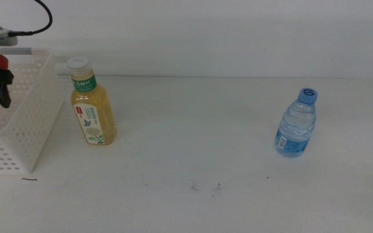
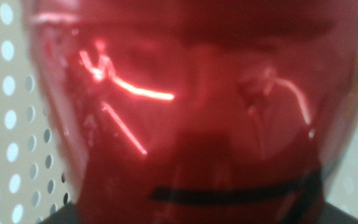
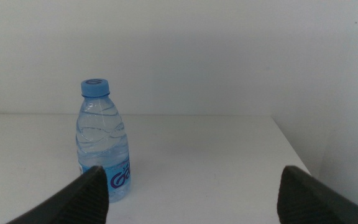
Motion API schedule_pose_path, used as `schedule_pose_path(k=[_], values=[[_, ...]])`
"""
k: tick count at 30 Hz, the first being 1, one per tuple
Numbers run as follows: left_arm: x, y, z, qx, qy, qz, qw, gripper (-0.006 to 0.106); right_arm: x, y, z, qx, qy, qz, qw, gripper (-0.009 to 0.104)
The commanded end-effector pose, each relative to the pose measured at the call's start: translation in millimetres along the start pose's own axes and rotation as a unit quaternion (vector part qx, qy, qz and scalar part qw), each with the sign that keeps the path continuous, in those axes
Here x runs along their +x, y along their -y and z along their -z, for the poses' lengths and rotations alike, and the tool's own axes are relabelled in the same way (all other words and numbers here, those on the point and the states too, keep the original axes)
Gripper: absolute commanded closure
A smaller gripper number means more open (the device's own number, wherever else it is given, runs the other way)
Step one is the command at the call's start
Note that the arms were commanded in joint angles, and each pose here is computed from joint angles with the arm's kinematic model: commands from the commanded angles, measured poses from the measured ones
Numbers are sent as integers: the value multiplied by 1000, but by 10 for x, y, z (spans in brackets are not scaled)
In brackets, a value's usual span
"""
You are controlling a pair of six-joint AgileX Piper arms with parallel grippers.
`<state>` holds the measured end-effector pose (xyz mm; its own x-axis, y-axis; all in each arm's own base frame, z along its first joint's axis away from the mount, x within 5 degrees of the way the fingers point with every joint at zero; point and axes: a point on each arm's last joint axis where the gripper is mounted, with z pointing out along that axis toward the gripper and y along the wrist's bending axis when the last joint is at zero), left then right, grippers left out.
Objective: Use arms to grab the bottles and put them into the dustbin to the left of the table.
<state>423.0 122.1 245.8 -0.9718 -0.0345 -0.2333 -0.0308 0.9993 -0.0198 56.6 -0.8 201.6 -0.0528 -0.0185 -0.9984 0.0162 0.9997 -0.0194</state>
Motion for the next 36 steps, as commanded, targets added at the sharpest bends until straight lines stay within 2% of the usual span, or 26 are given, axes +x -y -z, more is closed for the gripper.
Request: schedule_pose_path(k=[1, 2, 5, 10, 14, 19, 25, 26, 30, 36], values=[[-35, -6, 74, -6, 20, 3, 1000, 54, 8, 5, 2, 4, 2, 4, 1000, 2], [-35, -6, 74, -6, 20, 3, 1000, 51, 8, 5, 2, 4, 2, 4, 1000, 2], [-35, -4, 74, -5, 21, 3, 1000, 32, 8, 5, 2, 4, 2, 4, 1000, 2], [-37, 10, 75, 3, 22, 3, 1000, 18, 8, 5, 2, 4, 2, 4, 1000, 2], [-13, 20, 107, 6, 11, 6, 1000, 10, 8, 5, 2, 4, 2, 4, 1000, 2], [-13, 181, 440, 5, 41, 35, 999, 9, 8, 5, 2, 4, 2, 4, 1000, 2], [84, 746, 1046, -2, 102, -34, 994, 10, 8, 5, 2, 4, 2, 4, 1000, 2], [168, 992, 1172, -5, 128, -42, 991, 10, 8, 5, 2, 4, 2, 4, 1000, 2], [459, 1373, 1290, -5, 191, -54, 980, 10, 8, 5, 2, 4, 2, 4, 1000, 2], [975, 1695, 1375, 47, 307, -63, 948, 10, 8, 5, 2, 4, 2, 4, 1000, 2]])
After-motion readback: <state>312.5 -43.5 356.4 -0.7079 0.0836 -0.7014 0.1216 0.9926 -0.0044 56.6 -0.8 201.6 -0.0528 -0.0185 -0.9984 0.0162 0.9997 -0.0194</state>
